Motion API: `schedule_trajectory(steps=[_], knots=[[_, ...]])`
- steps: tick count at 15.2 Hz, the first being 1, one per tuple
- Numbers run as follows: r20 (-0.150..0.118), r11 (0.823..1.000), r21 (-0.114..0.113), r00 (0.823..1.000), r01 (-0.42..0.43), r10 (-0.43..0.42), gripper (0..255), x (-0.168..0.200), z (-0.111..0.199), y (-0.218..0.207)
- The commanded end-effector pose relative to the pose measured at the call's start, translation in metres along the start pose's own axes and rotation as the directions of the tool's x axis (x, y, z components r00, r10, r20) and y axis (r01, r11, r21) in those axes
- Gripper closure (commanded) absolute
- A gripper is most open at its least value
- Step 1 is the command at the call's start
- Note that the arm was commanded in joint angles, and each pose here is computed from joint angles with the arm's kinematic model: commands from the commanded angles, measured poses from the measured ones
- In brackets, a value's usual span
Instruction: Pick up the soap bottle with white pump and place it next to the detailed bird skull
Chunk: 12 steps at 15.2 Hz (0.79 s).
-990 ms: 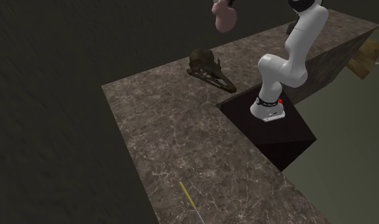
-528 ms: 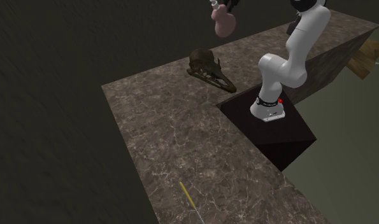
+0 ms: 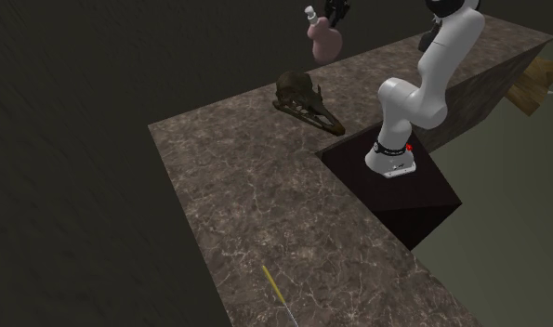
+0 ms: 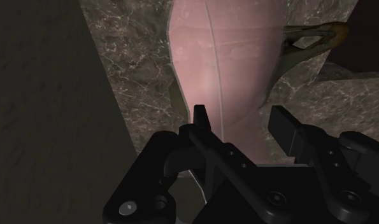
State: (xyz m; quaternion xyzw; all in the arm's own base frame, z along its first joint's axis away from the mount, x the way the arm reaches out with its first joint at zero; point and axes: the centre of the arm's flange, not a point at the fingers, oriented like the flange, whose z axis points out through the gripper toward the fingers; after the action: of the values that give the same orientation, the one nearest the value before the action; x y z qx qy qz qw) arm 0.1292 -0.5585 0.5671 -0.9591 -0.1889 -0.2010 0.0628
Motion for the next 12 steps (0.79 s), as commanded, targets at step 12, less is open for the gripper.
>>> schedule_trajectory(steps=[12], knots=[[0.0,1.0,-0.001,1.0,0.0,0.0,255,-0.027,0.062,0.003]])
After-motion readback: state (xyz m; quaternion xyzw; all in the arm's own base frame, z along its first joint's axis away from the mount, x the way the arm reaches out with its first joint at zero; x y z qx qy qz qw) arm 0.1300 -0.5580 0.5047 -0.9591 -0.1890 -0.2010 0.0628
